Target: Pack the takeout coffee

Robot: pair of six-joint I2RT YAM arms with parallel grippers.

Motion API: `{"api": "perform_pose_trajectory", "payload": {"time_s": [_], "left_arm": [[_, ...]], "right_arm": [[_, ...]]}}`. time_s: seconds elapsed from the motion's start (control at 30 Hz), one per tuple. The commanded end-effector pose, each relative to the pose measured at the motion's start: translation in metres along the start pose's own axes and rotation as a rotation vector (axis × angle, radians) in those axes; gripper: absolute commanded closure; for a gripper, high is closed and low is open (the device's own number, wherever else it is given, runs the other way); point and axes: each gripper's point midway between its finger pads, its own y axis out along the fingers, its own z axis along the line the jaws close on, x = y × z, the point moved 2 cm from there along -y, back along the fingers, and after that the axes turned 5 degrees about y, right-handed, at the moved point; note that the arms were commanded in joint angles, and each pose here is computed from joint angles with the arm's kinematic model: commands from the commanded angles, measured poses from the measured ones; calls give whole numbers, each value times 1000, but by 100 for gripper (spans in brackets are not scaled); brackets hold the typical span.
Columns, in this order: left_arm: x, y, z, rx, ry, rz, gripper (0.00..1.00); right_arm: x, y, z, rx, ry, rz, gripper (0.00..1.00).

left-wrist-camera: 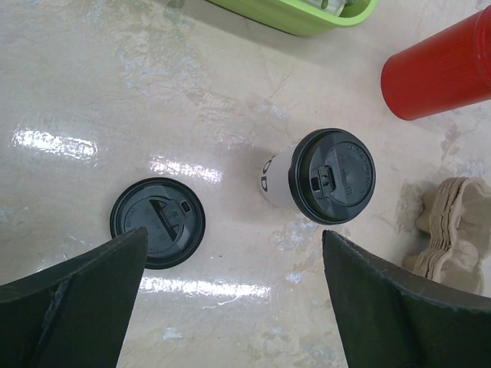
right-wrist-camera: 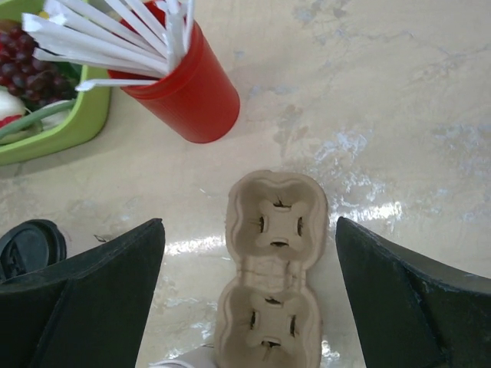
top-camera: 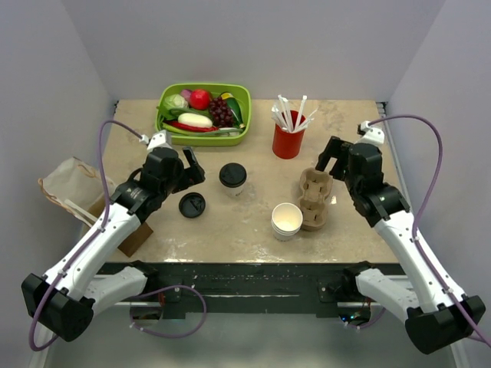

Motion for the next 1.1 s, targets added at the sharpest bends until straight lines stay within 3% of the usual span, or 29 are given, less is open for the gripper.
{"api": "perform_pose_trajectory", "payload": {"time_s": [0.0, 0.13, 0.3, 0.43, 0.47, 0.7, 1.07], "left_arm": [[9, -2, -1, 16, -21, -24, 0], [5, 1, -1, 13, -19, -15, 0], [0, 6, 0, 17, -1, 7, 0], [-3, 8, 0, 20, 15, 21, 0], [-4, 9, 1, 22, 21, 25, 0], [-9, 12, 3, 34, 55, 49, 0], [-11, 14, 8, 56, 72, 52, 0]], "right_arm": [[-32, 6, -25, -128, 15, 86, 8], [-64, 21, -23, -113, 7, 198, 14], [-79, 40, 21, 150, -99, 294, 22], [-90, 58, 20, 104, -112, 340, 30], [-97, 63, 17, 86, -116, 364, 36], [-121, 79, 23, 63, -182, 424, 46], [-127, 101, 18, -19, -186, 416, 60]]}}
